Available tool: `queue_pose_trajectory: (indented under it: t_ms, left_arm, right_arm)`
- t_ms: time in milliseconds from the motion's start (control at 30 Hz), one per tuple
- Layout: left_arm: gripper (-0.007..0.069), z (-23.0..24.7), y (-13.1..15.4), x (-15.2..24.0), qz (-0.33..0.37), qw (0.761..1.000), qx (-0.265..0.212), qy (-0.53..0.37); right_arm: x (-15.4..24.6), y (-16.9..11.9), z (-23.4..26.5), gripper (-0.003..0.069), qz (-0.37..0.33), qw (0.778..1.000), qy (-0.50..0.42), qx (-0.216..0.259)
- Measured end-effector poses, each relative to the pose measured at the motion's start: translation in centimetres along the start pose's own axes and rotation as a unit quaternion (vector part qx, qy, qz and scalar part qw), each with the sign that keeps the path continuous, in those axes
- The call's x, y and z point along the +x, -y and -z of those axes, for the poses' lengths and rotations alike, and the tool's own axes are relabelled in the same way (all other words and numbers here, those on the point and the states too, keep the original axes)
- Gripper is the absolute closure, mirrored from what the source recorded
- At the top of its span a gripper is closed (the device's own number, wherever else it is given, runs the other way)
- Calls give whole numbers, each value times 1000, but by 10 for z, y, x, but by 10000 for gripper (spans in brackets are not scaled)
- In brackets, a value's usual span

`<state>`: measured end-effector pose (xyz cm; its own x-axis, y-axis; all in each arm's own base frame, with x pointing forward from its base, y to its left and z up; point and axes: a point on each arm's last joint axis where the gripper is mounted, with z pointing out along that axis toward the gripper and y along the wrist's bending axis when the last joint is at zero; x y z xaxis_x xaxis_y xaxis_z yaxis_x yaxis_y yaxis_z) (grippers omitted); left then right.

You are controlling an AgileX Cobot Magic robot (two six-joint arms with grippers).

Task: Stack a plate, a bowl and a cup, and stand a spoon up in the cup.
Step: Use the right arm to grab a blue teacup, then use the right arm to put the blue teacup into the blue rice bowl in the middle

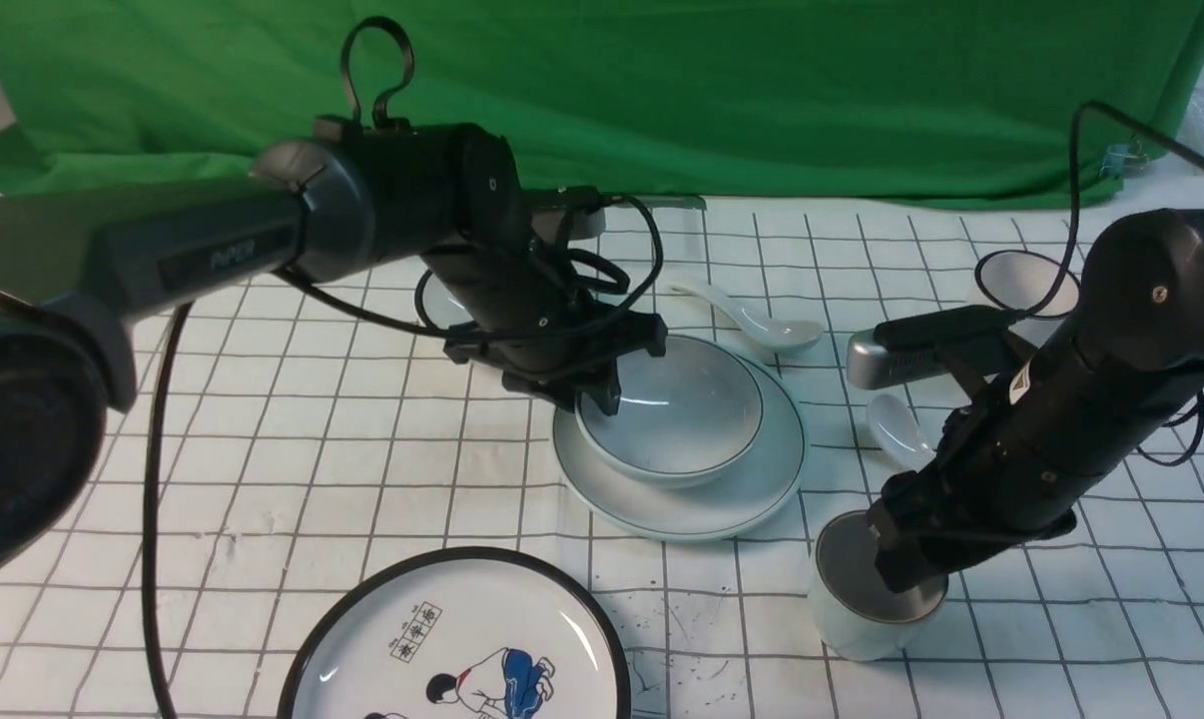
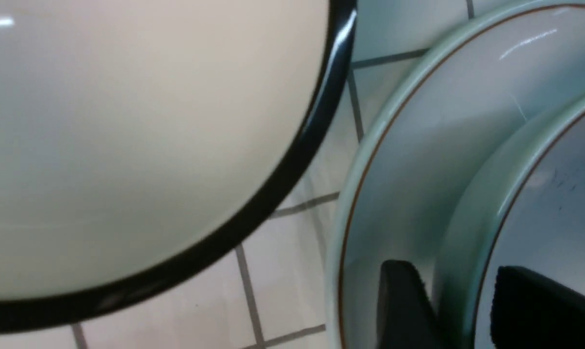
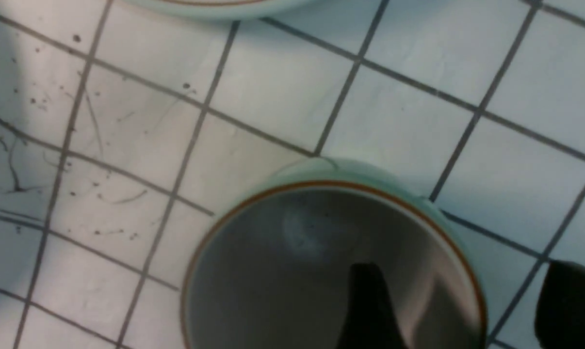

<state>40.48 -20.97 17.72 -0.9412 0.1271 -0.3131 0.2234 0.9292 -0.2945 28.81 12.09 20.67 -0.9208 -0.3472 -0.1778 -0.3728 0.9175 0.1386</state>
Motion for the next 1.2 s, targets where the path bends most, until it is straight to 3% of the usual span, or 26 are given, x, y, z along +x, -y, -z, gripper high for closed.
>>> queue_pose_trajectory:
  t_ms: [33, 100, 200, 267, 400, 433, 467, 533, 633, 833, 1100, 1200]
  left_arm:
    - [297, 0, 0, 0, 0, 1000, 0, -3]
    - [230, 4, 1, 2, -2, 1000, 0, -22]
    - [200, 14, 5, 0, -10, 999, -2, -34]
    - [205, 29, 7, -3, -25, 999, -10, -36]
    - [358, 92, 16, -11, -68, 997, -36, 12]
    - [358, 98, 17, -10, -70, 997, -37, 17]
    - [458, 122, 19, -8, -83, 995, -48, 30]
    - [576, 152, 21, -1, -95, 993, -62, 38]
    - [615, 179, 23, 6, -102, 991, -69, 51]
    - [622, 211, 22, 28, -108, 989, -72, 68]
    - [622, 226, 21, 40, -111, 988, -72, 83]
    - [622, 226, 21, 40, -111, 987, -73, 85]
  right_arm:
    - [0, 0, 0, 296, 1, 1000, 1, 0]
    - [-2, -1, 3, 498, 10, 1000, 6, 0]
    - [-9, -2, 15, 575, 22, 1000, 9, 1]
    - [-18, -4, 30, 576, 29, 999, 24, 4]
    - [-55, -14, 84, 576, 44, 992, 119, 1]
    - [-55, -14, 83, 576, 44, 992, 117, 1]
    - [-74, -21, 98, 576, 54, 988, 146, -3]
    - [-93, -29, 99, 576, 65, 986, 154, -9]
    - [-118, -39, 78, 576, 78, 987, 138, -14]
    - [-151, -48, 19, 576, 87, 993, 73, -21]
    - [-160, -50, -11, 550, 83, 995, 52, -22]
    - [-161, -50, -13, 499, 82, 995, 53, -22]
